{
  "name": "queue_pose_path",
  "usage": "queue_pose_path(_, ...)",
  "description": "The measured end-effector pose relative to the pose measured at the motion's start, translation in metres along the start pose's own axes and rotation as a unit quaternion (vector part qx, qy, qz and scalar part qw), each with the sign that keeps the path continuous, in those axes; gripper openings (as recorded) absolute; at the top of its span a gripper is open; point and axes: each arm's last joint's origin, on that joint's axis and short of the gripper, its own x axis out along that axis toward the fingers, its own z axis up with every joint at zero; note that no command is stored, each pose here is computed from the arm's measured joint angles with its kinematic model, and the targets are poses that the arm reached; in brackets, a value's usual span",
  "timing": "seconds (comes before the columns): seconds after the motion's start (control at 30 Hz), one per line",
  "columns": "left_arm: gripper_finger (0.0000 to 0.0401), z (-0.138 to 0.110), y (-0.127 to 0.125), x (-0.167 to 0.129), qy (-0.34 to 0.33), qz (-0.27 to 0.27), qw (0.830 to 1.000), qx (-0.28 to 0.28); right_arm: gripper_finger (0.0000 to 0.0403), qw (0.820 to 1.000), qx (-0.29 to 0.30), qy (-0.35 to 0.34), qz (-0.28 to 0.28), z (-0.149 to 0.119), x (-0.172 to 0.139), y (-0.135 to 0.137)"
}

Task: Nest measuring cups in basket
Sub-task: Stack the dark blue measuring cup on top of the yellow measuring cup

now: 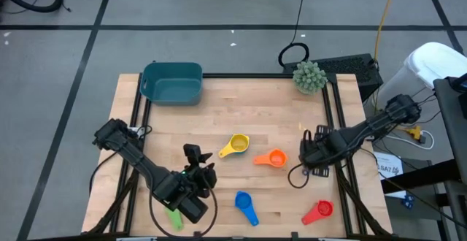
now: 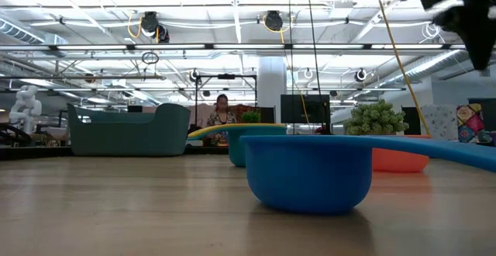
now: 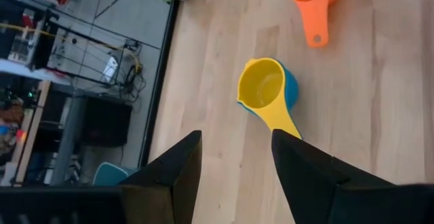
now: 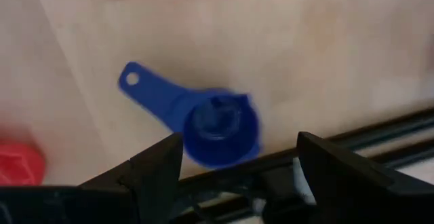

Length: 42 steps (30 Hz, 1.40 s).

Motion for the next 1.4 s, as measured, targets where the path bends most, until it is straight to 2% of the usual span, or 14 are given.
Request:
queue_pose_path(0.27,0.0182,0.008,0.011,-0.001,-0.023,-0.013,1.000,0.005,0.0280,1.000,0.002,-0.003,0.017,-0.002,0.028,0.009)
queue_pose_path(0.73,0.0182,0.013,0.022,-0.008,-0.051,-0.029,0.998,-0.020,0.0280,0.999,-0.030,-0.023,0.029,-0.009,0.029,0.023)
queue_pose_path(0.93,0.0182,0.014,0.022,-0.008,-0.053,-0.029,0.998,-0.024,0.0280,1.000,-0.008,0.003,0.023,-0.017,0.034,0.024)
queue_pose_path(1.13,0.0182,0.015,0.023,-0.009,-0.058,-0.032,0.997,-0.032,0.0280,0.997,0.032,0.060,0.032,-0.028,0.059,0.026)
queue_pose_path(1.4,0.0182,0.018,0.024,-0.008,-0.065,-0.030,0.997,-0.025,0.0280,0.998,0.031,0.044,0.031,-0.030,0.067,0.029)
